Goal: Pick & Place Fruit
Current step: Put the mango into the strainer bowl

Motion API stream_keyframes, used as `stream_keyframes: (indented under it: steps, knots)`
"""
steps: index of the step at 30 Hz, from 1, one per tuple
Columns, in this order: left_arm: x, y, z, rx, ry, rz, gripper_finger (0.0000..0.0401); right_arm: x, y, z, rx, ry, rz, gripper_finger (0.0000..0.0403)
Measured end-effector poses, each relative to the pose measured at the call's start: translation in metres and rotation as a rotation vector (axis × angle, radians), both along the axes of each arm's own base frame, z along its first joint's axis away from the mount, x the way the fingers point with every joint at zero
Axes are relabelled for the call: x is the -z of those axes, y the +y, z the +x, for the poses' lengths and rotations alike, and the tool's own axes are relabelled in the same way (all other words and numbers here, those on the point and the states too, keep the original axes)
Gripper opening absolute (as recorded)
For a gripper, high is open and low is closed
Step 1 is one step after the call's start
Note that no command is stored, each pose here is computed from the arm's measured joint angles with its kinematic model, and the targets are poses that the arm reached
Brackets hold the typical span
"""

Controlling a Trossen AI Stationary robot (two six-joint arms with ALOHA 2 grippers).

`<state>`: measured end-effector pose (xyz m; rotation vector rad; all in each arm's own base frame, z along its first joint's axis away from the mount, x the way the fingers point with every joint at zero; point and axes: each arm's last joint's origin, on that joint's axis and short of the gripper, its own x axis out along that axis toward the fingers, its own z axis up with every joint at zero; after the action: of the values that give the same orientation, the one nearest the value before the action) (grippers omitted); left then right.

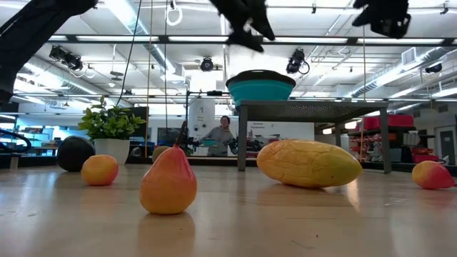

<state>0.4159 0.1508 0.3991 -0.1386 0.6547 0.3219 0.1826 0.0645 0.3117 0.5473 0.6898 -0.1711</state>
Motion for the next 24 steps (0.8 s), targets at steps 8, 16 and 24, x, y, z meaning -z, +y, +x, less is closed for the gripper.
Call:
stream_keyframes:
  steps: [8, 16, 24]
  knots:
    - [0.011, -0.104, -0.042, 0.048, 0.422, 0.036, 0.0293, 0.003, 0.001, 0.007, -0.287, 0.011, -0.08, 0.0138]
    - [0.052, -0.196, -0.075, -0.033, 0.387, -0.105, 0.0293, 0.034, 0.012, 0.031, -0.457, 0.115, -0.026, 0.0207]
    - [0.126, -0.233, -0.132, -0.143, 0.251, -0.214, 0.0293, 0.078, 0.026, 0.073, -0.244, 0.236, 0.034, 0.0284]
